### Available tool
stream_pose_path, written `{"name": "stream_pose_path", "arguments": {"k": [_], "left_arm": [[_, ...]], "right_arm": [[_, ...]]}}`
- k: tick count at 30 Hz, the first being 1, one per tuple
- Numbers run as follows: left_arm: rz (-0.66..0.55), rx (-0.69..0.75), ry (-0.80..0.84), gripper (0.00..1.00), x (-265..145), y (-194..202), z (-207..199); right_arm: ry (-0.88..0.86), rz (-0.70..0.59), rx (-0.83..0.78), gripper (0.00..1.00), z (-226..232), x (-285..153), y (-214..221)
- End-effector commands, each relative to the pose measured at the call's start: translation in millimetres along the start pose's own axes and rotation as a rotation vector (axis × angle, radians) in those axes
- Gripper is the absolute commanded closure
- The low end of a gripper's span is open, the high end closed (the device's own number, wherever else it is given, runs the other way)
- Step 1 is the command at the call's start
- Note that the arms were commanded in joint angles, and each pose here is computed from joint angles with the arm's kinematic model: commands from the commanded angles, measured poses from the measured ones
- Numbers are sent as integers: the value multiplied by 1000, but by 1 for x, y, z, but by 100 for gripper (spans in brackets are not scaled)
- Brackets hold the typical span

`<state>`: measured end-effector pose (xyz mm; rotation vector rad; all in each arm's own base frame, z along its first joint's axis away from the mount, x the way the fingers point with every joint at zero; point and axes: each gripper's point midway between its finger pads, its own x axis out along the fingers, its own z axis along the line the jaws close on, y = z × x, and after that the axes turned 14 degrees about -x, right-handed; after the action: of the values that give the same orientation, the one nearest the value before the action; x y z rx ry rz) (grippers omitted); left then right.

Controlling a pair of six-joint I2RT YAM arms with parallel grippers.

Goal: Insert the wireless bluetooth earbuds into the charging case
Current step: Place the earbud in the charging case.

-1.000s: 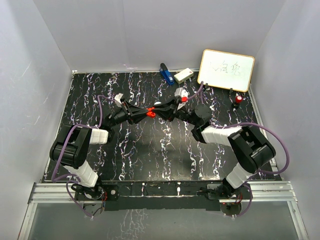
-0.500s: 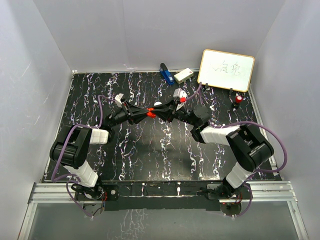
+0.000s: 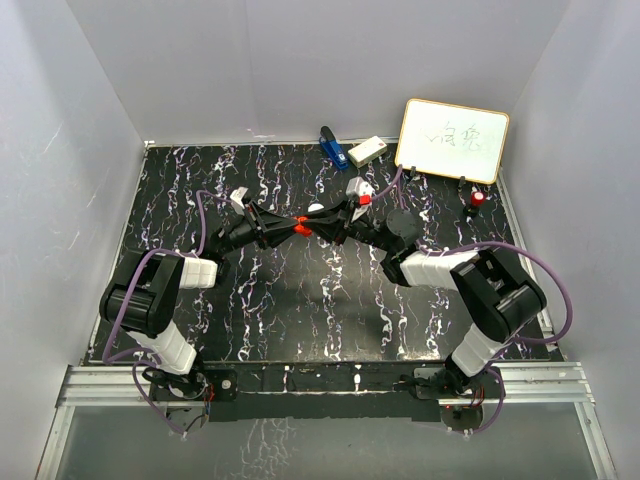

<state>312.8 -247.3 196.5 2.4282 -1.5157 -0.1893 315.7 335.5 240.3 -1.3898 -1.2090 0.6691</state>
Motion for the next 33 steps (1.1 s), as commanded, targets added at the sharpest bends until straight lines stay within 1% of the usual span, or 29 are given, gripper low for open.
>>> {"name": "stream_pose_path", "arguments": {"k": [1,33], "left_arm": [[30,59,52,100,-2,14,-21],[37,65,55,100,-5,20,-23]], "right_arm": [[-1,-50,-46,100,-1,4,-9],[8,-51,-33,100,-3,5,-3]]}}
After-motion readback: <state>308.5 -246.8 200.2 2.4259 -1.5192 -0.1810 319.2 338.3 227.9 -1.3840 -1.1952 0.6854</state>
